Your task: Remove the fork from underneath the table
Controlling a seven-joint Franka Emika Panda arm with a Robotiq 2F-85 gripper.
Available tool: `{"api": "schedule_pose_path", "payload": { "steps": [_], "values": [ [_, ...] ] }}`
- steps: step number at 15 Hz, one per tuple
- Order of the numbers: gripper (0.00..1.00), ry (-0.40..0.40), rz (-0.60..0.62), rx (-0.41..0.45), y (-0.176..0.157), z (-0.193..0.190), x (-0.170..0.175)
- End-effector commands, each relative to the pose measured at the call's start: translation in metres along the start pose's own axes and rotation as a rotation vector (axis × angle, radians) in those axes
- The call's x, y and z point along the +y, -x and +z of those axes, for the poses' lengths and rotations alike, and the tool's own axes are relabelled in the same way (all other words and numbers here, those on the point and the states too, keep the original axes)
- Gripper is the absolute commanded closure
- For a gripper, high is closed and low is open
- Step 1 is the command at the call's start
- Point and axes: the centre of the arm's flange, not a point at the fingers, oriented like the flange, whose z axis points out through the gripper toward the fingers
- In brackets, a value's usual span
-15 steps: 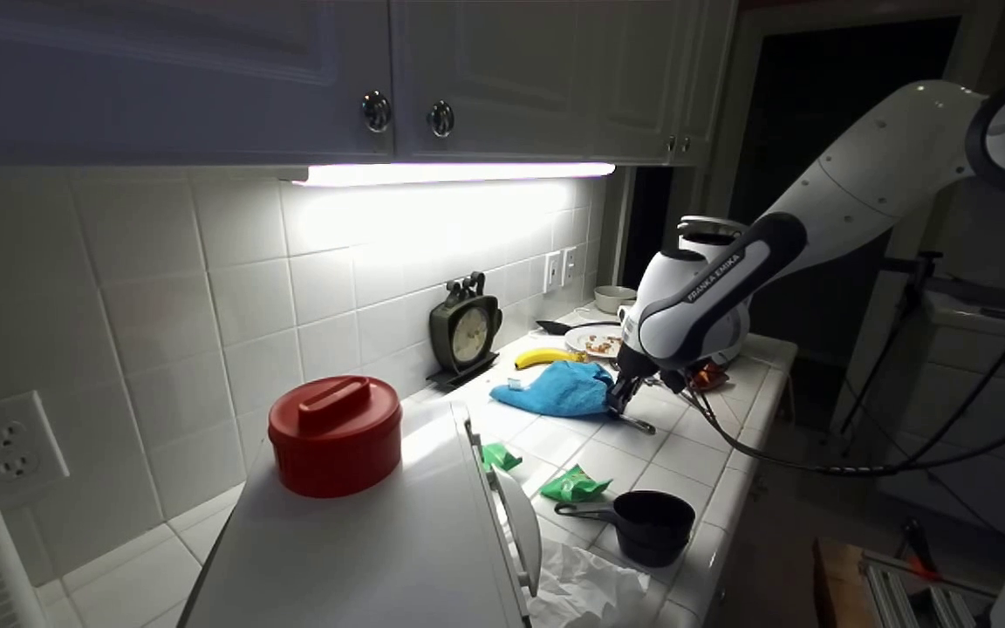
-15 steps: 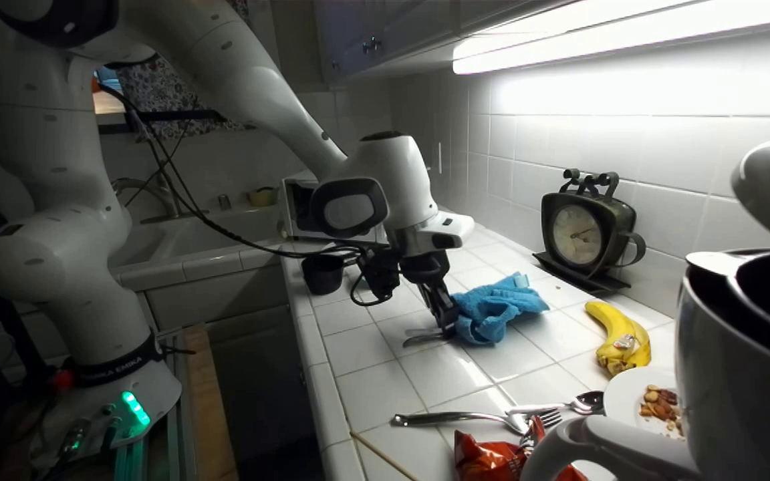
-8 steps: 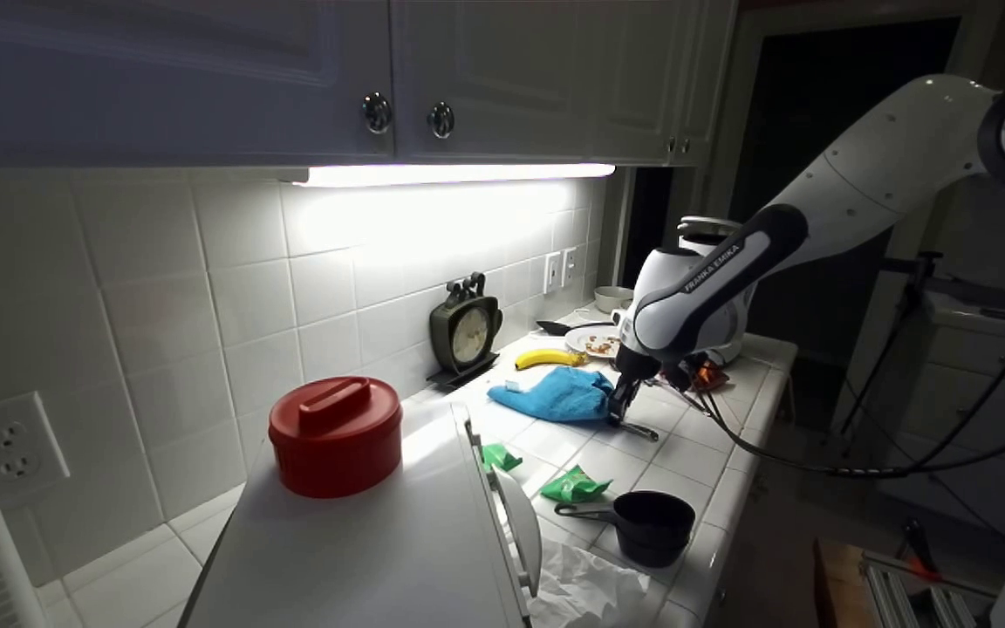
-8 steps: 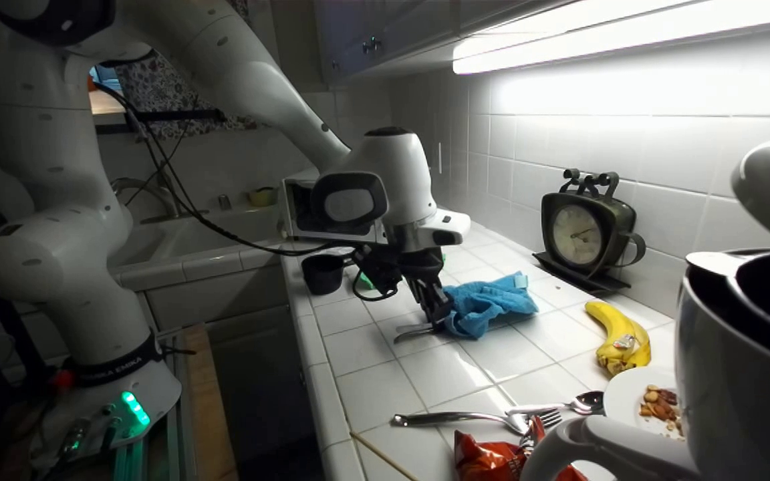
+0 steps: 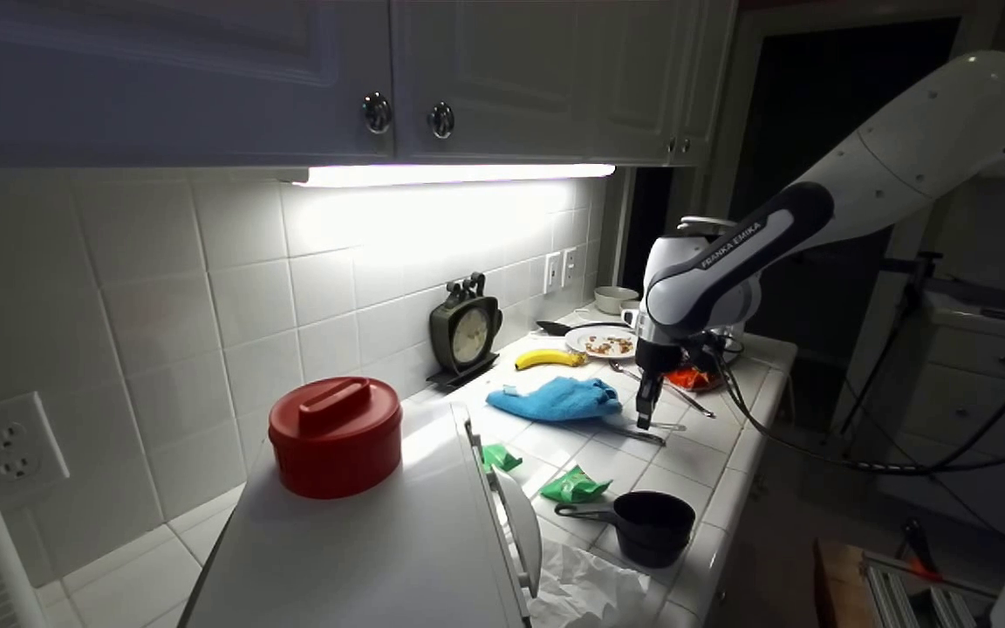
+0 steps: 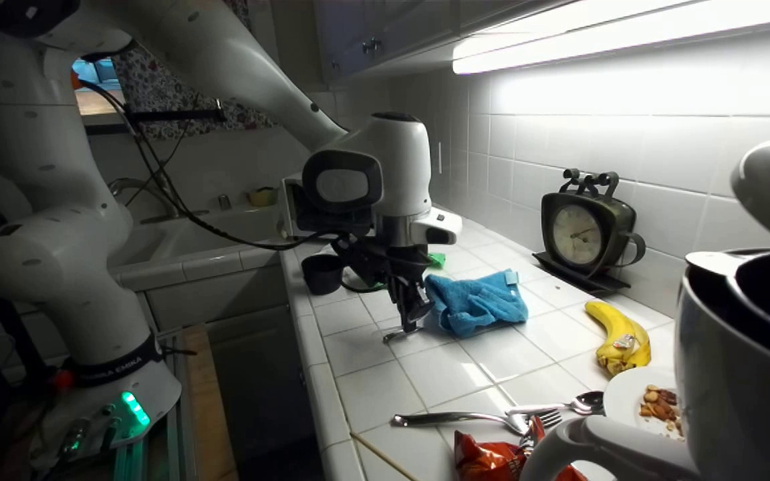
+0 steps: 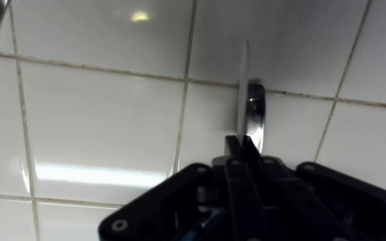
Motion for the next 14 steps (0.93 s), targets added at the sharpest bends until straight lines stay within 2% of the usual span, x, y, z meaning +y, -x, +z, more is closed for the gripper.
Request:
{"api": "schedule_pose_path", "payload": {
  "steps": [1,5,10,14],
  "values": [
    [0.95,0.023,-0.009,-0.083,0.017,-0.009,0.01],
    [0.95,0.161,0.098,-0.149,0.032,-0.008,0.032],
    [0.94,0.232,0.251,-0.177,0.04,0.0,0.063],
    [0.95,0.242,0.374,-0.161,0.044,0.005,0.085]
  ]
}}
